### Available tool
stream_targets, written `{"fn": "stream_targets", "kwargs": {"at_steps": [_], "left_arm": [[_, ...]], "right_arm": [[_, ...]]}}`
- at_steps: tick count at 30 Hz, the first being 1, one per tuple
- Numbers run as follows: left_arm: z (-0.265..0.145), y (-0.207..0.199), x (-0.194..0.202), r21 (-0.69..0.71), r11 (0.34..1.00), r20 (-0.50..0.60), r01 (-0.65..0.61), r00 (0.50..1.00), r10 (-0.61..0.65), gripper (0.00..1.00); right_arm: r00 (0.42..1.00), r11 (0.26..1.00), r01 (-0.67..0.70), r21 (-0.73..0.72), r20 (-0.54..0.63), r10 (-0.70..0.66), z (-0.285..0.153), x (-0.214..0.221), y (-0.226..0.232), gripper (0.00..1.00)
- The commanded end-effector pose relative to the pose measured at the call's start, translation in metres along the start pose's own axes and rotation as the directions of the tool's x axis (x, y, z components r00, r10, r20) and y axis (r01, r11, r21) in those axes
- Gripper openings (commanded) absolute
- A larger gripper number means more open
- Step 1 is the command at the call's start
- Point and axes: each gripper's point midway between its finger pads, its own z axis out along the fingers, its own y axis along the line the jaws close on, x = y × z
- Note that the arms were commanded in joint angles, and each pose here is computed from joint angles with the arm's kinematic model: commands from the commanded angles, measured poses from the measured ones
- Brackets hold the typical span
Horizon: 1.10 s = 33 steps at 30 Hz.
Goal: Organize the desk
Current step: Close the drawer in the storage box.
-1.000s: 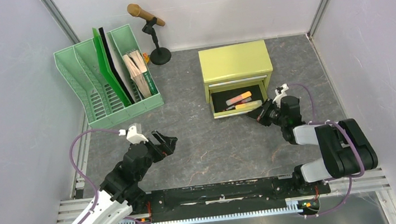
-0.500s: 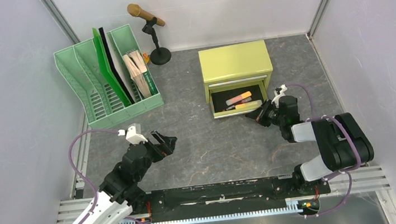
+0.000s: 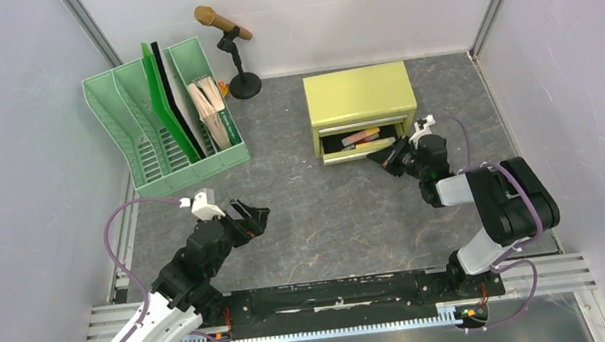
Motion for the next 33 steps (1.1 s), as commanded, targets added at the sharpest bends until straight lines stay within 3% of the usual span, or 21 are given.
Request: {"fn": "stream_targets", "kwargs": {"at_steps": [1, 13, 23, 33], "left_arm": [[0.005, -0.002, -0.005, 0.003, 0.999, 0.036, 0.036, 0.999, -0.036, 1.0], [0.005, -0.001, -0.001, 0.004, 0.999, 0.021, 0.044, 0.999, -0.044, 1.0], [0.005, 0.0, 0.001, 0.004, 0.999, 0.015, 0.047, 0.999, -0.047, 1.0], [0.003, -0.004, -0.007, 0.019, 0.999, 0.043, 0.029, 0.999, -0.03, 1.0]], "right_arm": [[0.991, 0.995, 0.037, -0.098, 0.134, -0.023, 0.013, -0.04, 0.036, 0.02], [0.979, 0.988, 0.09, -0.125, 0.196, -0.064, 0.017, -0.06, 0.054, 0.02], [0.977, 0.981, 0.147, -0.127, 0.175, -0.124, -0.021, -0.041, 0.059, 0.02], [0.987, 0.981, -0.098, -0.166, 0.109, 0.117, -0.036, -0.003, 0.032, 0.0]]}}
